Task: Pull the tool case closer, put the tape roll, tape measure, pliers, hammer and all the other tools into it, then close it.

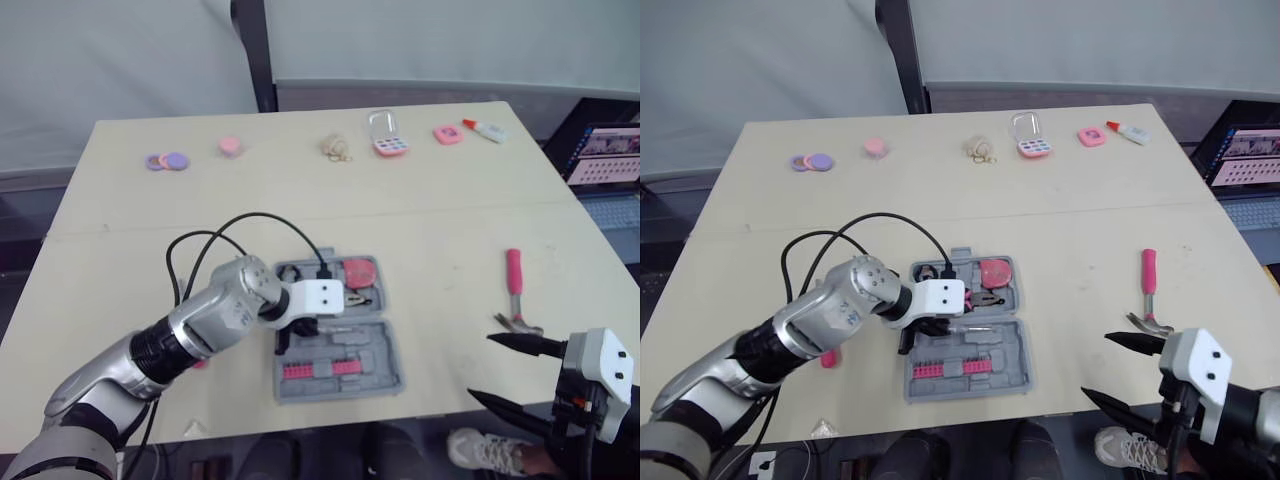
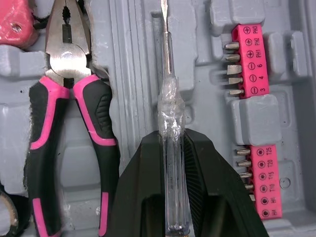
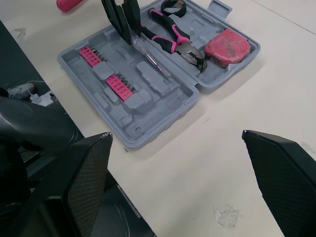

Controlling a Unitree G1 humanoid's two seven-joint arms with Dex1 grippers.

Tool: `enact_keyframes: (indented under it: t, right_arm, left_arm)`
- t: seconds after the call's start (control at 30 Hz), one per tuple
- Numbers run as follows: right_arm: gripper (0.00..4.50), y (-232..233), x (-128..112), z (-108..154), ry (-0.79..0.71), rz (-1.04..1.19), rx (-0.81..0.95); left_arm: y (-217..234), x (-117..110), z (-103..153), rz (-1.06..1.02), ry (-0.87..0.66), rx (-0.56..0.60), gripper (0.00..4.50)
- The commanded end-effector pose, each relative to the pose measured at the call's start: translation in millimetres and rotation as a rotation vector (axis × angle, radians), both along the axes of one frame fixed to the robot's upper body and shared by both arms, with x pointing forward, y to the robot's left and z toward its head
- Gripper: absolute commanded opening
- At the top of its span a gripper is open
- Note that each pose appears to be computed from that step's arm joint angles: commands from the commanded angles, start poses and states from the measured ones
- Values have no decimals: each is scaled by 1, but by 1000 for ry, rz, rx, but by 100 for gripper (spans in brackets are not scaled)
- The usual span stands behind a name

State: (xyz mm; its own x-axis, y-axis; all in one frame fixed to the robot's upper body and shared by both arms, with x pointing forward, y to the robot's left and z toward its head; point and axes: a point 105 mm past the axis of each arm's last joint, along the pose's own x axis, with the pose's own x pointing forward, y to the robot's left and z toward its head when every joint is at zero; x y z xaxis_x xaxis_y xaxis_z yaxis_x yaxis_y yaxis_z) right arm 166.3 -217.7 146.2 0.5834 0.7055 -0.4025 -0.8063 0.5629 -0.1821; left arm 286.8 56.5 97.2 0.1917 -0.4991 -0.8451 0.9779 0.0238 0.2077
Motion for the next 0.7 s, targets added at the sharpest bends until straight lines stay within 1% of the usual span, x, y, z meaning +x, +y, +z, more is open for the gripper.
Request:
enact_keyframes:
  t: [0.03, 0.23, 0.43, 0.7]
  right_arm:
    - [450, 2, -2, 7, -37, 7, -14]
    - [450, 2, -3, 6, -37, 4, -11]
    - [450, 2, -5, 6, -37, -1, -9]
    - [450, 1, -5, 5, -40, -8, -7]
  left_arm:
    - [0, 0, 0, 5, -9, 19, 8]
    - [-2, 2, -1, 6, -9, 43, 8]
    - [-8, 8, 6, 13, -22, 44, 8]
    - [-7, 6, 4, -2, -10, 64, 8]
